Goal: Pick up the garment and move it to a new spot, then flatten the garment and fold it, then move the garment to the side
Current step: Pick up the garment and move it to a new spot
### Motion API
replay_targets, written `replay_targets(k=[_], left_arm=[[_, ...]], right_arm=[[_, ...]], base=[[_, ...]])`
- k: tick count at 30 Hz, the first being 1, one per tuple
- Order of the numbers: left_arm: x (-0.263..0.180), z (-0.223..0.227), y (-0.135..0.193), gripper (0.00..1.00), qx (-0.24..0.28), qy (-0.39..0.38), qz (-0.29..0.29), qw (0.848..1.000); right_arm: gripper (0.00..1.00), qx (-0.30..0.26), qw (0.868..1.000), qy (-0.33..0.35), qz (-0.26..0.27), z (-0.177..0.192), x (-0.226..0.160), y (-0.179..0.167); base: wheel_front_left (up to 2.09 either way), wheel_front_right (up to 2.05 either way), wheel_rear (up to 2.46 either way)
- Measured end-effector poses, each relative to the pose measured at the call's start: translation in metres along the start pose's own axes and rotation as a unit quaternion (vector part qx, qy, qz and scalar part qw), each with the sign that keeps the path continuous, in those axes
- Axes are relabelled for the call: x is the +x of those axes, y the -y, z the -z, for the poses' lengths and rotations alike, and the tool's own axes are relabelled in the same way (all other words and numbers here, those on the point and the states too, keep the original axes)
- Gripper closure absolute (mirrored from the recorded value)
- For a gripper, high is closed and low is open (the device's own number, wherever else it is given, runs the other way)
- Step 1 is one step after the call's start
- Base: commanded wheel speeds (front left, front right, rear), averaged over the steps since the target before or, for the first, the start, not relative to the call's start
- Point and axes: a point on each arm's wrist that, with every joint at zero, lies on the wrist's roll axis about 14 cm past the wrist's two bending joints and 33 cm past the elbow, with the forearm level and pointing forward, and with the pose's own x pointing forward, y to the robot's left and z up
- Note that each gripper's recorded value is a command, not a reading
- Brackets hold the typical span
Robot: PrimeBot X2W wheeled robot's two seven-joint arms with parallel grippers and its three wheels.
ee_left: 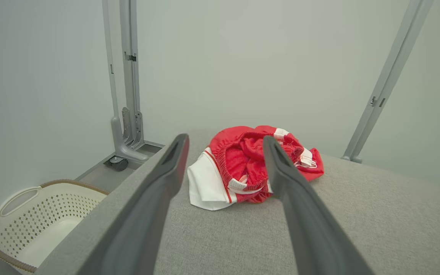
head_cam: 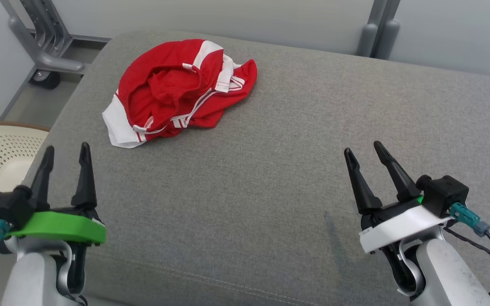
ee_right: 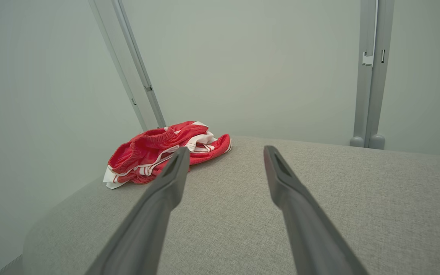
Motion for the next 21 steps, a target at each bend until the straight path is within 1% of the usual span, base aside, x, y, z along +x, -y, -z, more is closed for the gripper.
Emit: replay_targets(k=[5, 7, 10, 12, 16, 21], left_arm=[[0.030, -0.014, 0.007, 0.00, 0.015, 0.017, 0.020, 1.000], [0.042, -0.015, 0.008, 0.00, 0.021, 0.013, 0.025, 0.999], [0.059, -0.011, 0.008, 0.00, 0.007, -0.002, 0.024, 1.000], [0.071, -0.007, 0.008, 0.00, 0.014, -0.014, 0.027, 0.999], [0.094, 0.006, 0.008, 0.00, 0.031, -0.046, 0.033, 0.998], [0.117, 0.042, 0.020, 0.00, 0.001, -0.102, 0.041, 0.994]], right_arm=[[0.00, 0.001, 1.000, 0.007, 0.000, -0.002, 0.008, 0.007], [0.00, 0.002, 1.000, 0.006, 0.002, 0.000, 0.010, 0.011], [0.00, 0.003, 1.000, 0.009, 0.006, 0.000, 0.013, 0.018], [0.00, 0.004, 1.000, 0.011, 0.010, 0.000, 0.017, 0.024], [0.00, 0.007, 1.000, 0.019, 0.018, 0.000, 0.024, 0.036], [0.00, 0.008, 0.999, 0.024, 0.034, 0.002, 0.031, 0.055]], base=[[0.00, 0.00, 0.00], [0.00, 0.00, 0.00], [0.00, 0.00, 0.00], [0.00, 0.00, 0.00], [0.00, 0.00, 0.00], [0.00, 0.00, 0.00]])
